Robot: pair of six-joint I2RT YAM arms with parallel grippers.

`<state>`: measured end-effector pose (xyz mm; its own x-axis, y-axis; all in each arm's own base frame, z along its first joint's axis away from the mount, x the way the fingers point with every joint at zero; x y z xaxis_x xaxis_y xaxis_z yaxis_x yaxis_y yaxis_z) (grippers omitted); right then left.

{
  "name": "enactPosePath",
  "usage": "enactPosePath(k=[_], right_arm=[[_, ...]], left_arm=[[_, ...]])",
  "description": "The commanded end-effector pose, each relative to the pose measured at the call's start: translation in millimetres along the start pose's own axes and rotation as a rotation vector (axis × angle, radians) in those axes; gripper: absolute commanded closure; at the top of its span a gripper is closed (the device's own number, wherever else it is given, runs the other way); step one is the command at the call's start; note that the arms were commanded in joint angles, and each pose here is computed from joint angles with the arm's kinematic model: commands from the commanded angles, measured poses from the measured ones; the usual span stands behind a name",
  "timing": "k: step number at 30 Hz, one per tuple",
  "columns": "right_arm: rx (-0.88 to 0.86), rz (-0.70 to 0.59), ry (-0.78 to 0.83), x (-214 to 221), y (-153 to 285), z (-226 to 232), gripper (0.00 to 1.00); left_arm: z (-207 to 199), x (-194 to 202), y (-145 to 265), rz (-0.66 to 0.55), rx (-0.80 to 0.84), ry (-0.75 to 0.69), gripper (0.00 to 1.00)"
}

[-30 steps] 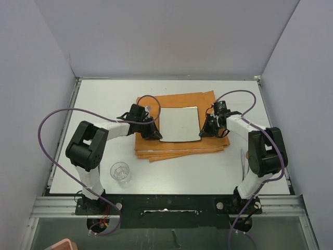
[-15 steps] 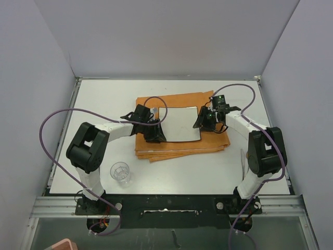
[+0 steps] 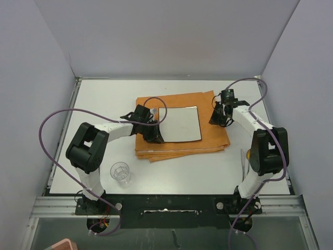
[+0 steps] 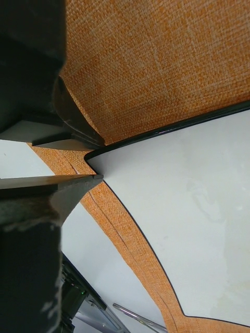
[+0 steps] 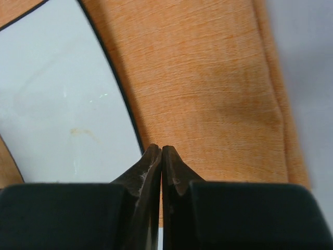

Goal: Set the dinner table for one person
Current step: Adjust the plate on the napkin.

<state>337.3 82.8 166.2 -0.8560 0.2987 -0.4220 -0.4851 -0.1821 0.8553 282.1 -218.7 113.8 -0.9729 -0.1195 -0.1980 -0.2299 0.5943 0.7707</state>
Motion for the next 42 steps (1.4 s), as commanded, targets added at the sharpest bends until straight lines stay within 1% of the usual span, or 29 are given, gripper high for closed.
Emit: enactPosePath(k=[1, 10, 19, 31, 42], right_arm=[[0.102, -0.023, -0.008, -13, -3, -9, 1.00], [0.170, 0.094, -0.042, -1, -32, -23, 1.00], [0.188, 0.152, -0.050, 15, -45, -26, 1.00], [0.185, 0.178, -0.045, 28, -49, -22, 1.00], [0.180, 0.186, -0.044, 25, -54, -20, 1.00]], left_arm=[[-34, -19, 27, -0.104, 0.102, -0.085, 0.81], [-36, -25, 28, -0.106, 0.103, -0.088, 0.81], [-35, -29, 25, -0.104, 0.108, -0.078, 0.82], [-36, -30, 20, -0.102, 0.116, -0.060, 0.82], [-37, -17, 9, -0.093, 0.117, -0.042, 0.84]])
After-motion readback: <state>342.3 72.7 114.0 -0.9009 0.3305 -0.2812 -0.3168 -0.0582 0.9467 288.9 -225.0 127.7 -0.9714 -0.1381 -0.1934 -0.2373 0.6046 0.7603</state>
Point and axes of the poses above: each gripper's point midway between its finger pads, its own y axis back along the fingers, its own z axis along the line the jaws close on, x = y × z, the point moved 10 cm from there along y, back along the fingers, and after that the axes turned 3 degrees about y, right-handed, at the moved point
